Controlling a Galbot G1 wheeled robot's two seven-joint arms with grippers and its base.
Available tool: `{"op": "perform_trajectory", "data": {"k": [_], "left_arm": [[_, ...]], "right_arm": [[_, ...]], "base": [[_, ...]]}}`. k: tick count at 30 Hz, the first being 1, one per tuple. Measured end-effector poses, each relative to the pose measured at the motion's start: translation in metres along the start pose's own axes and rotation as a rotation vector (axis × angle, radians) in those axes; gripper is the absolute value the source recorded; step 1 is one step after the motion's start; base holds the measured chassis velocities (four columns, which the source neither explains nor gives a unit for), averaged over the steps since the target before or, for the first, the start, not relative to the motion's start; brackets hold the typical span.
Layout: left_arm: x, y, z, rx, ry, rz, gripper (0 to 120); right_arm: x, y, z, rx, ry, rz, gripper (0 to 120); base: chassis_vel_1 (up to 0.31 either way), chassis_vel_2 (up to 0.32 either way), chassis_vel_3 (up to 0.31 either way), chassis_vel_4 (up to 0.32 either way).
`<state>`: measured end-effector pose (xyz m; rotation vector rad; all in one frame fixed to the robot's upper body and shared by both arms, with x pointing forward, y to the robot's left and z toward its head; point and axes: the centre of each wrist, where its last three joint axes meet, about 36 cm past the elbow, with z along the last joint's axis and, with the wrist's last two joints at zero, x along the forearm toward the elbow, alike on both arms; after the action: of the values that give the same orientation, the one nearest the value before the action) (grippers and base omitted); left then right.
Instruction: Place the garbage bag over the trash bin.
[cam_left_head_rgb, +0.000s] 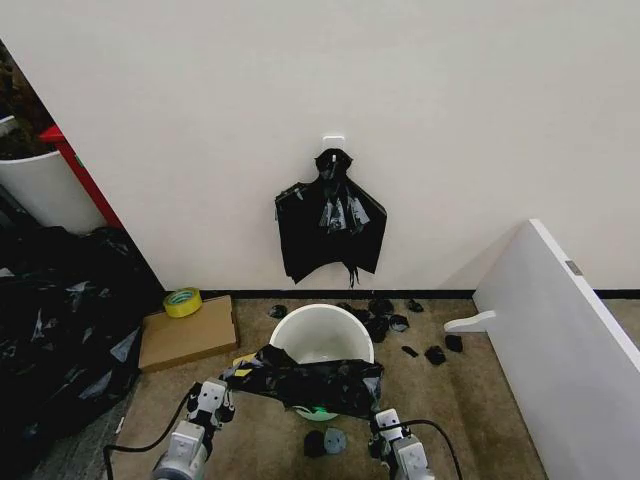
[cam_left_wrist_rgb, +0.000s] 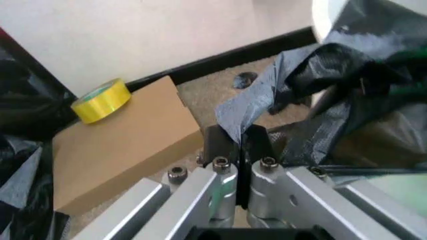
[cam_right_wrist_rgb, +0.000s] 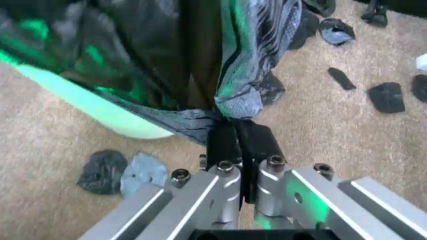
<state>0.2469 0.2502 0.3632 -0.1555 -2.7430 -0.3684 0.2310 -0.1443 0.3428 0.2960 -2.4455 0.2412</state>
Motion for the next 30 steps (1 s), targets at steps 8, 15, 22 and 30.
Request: {"op": "perform_trajectory", "data": {"k": [8, 15, 22, 30], "left_arm": [[-0.030, -0.003, 0.009, 0.040, 0.010, -0.043, 0], [-0.036, -0.003, 0.021, 0.047, 0.017, -0.055, 0], [-0.022, 0.005, 0.021, 0.033, -0.002, -0.040, 16], [-0.016, 0.022, 0.012, 0.007, -0.052, -0.021, 45]], "right_arm": [[-0.018, 0.005, 0.000, -0.036, -0.018, 0.006, 0], [-0.018, 0.009, 0.004, -0.052, -0.042, 0.008, 0], [0.004, 0.008, 0.013, -0.029, -0.099, -0.009, 11], [0.029, -0.002, 0.030, 0.005, -0.171, -0.040, 41]], "base": [[0.000, 0.000, 0.000, 0.000], [0.000, 0.000, 0.000, 0.000], [0.000, 0.000, 0.000, 0.000], [0.000, 0.000, 0.000, 0.000]]}}
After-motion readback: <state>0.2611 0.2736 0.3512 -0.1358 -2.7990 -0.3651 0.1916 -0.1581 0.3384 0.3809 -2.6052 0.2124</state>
